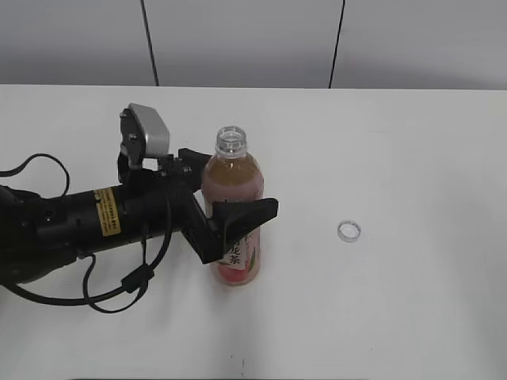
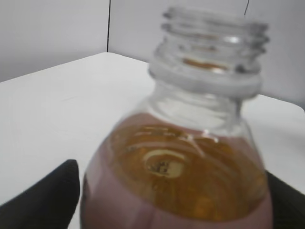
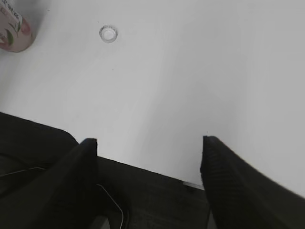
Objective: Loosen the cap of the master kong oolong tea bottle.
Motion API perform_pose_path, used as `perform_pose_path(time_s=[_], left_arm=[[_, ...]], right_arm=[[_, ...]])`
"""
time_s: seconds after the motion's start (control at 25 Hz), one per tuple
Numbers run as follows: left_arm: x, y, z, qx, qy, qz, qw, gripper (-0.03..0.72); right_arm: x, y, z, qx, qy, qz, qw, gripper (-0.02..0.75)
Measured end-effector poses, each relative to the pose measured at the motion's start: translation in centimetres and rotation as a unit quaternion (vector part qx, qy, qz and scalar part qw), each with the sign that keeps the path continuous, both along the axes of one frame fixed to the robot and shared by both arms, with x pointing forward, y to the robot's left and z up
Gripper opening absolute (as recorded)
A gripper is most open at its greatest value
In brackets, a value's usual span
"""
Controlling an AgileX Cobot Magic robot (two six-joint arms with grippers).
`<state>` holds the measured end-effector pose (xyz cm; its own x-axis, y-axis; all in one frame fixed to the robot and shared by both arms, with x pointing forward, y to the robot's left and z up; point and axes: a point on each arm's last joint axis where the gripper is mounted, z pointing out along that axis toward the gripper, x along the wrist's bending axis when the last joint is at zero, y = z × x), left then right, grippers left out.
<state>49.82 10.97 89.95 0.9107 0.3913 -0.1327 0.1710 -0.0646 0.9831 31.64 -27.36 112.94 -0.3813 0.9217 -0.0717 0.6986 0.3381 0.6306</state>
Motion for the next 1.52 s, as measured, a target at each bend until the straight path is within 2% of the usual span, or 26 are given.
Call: perform_pose_path(time_s=[0.2,0.4,0.56,0.76,1.0,1.16,1.36,1.44,1.52], left_arm=[[0.0,0.0,0.4,-0.008,0.007,0.003,1.0,0.589],[-0.1,0.1,3.4,-0.029,-0.032,0.005,0.999,0.589],[-0.5,0.4,6.3,-0.044,-0.067,0.008,0.997,0.589],[-1.0,0.8,8.9,-0.034,-0.08,0.023,0.996,0.589],[-2.2,1.7,12.5,-0.041,-0.101,0.041,0.993,0.588],[-2.9,2.5,14.3,-0.014,-0.121,0.063,0.991,0.587],[-3.7,3.8,15.9,0.034,-0.134,0.111,0.984,0.587],[-3.8,4.4,16.2,0.061,-0.13,0.136,0.98,0.587],[-3.6,5.1,15.8,0.102,-0.113,0.168,0.974,0.587]], right_arm=[[-4.5,-1.6,-1.8,0.018,-0.059,-0.001,0.998,0.512],[-6.8,-2.3,-3.1,0.031,-0.097,-0.001,0.995,0.512],[-6.8,-2.3,-4.6,0.026,-0.083,-0.001,0.996,0.512],[-6.2,-2.3,-6.9,0.003,-0.048,-0.005,0.999,0.512],[-6.0,-2.7,-7.2,-0.018,-0.049,-0.013,0.999,0.512],[-6.0,-2.6,-7.2,-0.017,-0.049,-0.013,0.999,0.512],[-6.0,-2.6,-7.2,-0.016,-0.049,-0.013,0.999,0.512],[-6.0,-2.6,-7.2,-0.016,-0.048,-0.013,0.999,0.512],[-6.0,-2.6,-7.2,-0.016,-0.048,-0.013,0.999,0.512]])
